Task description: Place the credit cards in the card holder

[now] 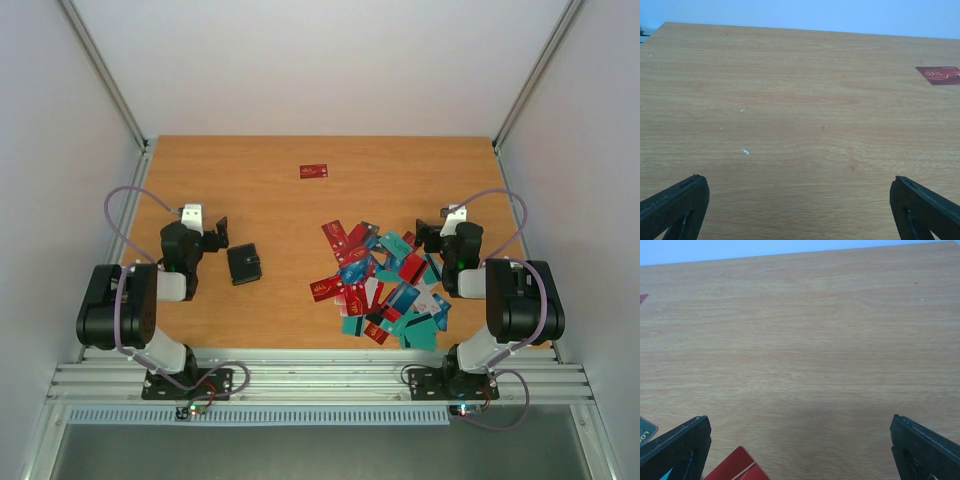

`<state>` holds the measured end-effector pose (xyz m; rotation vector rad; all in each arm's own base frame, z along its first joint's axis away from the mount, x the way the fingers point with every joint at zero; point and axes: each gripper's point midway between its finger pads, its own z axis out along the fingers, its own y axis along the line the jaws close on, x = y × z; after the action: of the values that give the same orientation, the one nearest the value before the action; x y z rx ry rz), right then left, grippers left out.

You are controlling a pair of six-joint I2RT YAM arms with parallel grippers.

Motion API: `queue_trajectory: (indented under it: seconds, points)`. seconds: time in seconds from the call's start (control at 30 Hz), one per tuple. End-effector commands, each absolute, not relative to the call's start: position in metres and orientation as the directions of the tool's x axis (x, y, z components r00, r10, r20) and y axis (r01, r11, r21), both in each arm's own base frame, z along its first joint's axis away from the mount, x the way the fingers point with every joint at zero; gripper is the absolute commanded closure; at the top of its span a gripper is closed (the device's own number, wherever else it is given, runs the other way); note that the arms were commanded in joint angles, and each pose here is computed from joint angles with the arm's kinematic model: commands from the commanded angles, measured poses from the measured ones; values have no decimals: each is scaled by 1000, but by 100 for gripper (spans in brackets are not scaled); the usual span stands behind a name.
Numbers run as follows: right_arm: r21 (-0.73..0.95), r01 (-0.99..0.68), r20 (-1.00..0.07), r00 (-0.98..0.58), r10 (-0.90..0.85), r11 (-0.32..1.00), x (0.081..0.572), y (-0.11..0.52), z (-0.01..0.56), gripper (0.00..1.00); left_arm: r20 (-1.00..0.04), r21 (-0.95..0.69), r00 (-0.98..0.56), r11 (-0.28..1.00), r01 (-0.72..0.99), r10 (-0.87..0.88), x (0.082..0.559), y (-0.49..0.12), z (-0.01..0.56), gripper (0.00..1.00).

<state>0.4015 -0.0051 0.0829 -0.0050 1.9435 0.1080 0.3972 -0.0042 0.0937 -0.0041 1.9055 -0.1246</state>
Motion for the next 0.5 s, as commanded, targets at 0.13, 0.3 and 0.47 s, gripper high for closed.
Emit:
queue_trajectory:
  seconds: [0.13, 0.3, 0.47]
  points:
    - [69, -48, -942, -331, 50, 996, 407, -5, 95, 2, -966, -66, -253, 995, 72, -46, 407, -5, 115, 1]
    - [71, -14, -941, -332, 63, 997, 408, -11, 94, 1, -966, -66, -254, 995, 72, -46, 407, -4, 115, 1]
    - [70, -13, -940, -335, 62, 997, 408, -11, 94, 1, -966, -66, -255, 995, 71, -46, 407, -4, 115, 1]
